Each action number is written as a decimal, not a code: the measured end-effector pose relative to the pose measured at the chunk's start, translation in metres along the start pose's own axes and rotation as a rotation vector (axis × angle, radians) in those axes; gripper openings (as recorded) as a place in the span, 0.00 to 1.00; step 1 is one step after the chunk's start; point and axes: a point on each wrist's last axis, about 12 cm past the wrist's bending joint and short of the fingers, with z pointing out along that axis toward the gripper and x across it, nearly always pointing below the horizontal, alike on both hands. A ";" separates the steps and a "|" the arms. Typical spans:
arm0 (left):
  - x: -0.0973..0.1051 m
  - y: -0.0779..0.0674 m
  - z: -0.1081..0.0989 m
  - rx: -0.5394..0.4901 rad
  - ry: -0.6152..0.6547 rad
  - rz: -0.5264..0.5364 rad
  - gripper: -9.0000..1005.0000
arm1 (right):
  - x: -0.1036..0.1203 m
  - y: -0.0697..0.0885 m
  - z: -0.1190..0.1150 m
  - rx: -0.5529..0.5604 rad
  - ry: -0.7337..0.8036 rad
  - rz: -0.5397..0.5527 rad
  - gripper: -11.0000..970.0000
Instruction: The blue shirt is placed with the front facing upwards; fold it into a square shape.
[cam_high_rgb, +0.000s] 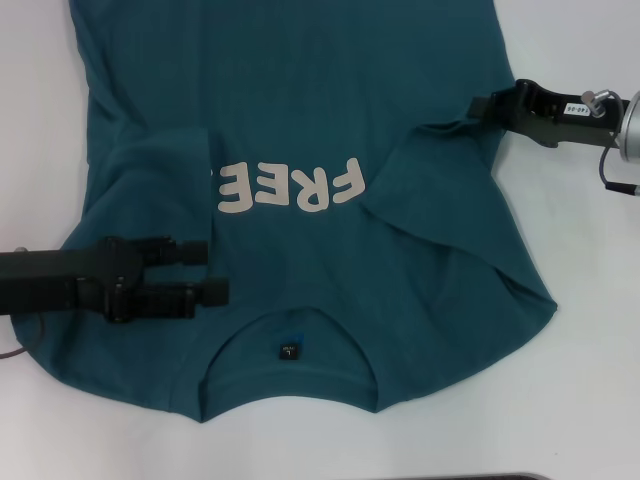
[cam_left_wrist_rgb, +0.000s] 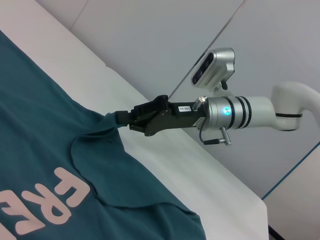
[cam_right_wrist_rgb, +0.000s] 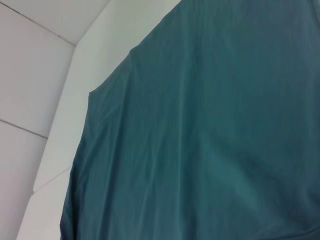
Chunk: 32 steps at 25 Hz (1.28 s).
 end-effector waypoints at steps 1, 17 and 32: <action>0.000 0.000 0.000 0.000 0.000 0.000 0.88 | 0.000 0.000 0.000 0.002 -0.002 0.000 0.06; 0.000 0.000 0.000 0.001 0.000 0.002 0.87 | -0.005 0.006 0.008 -0.009 -0.073 -0.017 0.46; -0.001 0.000 0.000 0.001 -0.015 0.004 0.87 | -0.007 0.013 -0.018 -0.219 -0.255 -0.217 0.60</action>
